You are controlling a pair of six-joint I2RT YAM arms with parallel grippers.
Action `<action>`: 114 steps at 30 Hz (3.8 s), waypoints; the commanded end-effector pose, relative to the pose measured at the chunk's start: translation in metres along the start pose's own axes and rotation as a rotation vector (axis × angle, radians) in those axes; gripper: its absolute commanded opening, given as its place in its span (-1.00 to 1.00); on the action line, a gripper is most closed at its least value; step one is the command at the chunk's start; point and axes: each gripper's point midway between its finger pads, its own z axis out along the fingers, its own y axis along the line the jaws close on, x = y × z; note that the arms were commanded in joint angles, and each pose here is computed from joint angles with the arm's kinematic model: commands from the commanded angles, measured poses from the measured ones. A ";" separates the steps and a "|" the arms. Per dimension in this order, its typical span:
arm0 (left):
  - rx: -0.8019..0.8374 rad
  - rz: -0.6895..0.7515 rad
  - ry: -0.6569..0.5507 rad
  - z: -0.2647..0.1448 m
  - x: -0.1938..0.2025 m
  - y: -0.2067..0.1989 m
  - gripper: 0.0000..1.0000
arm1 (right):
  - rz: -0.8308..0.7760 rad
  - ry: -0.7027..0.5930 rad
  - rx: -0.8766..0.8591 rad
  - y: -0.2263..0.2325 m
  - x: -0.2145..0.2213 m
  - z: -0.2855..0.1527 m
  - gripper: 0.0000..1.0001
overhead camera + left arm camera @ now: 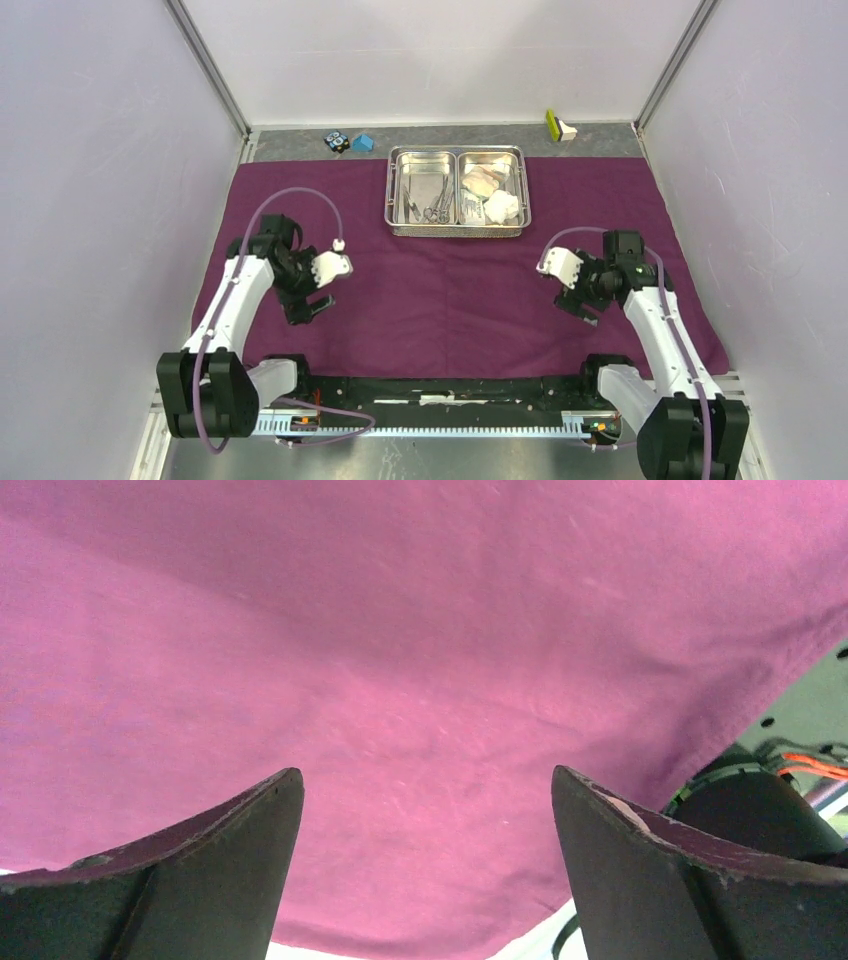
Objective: Open and lay out the surgical kit
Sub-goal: Smooth out the surgical kit at the center of the board.
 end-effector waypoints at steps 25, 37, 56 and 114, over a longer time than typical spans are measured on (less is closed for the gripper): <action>-0.088 -0.082 -0.103 0.050 -0.029 0.060 1.00 | 0.408 -0.214 0.380 -0.187 -0.081 0.033 0.69; -0.083 -0.058 0.040 0.063 0.012 0.034 1.00 | 0.326 -0.009 0.317 -0.126 -0.019 0.040 0.69; -0.091 -0.056 0.118 0.063 0.035 0.014 1.00 | 0.263 0.253 0.150 -0.012 0.088 0.008 0.69; -0.432 -0.754 -0.639 -0.073 -0.149 0.244 1.00 | 0.216 -0.454 0.391 -0.199 -0.196 -0.002 0.82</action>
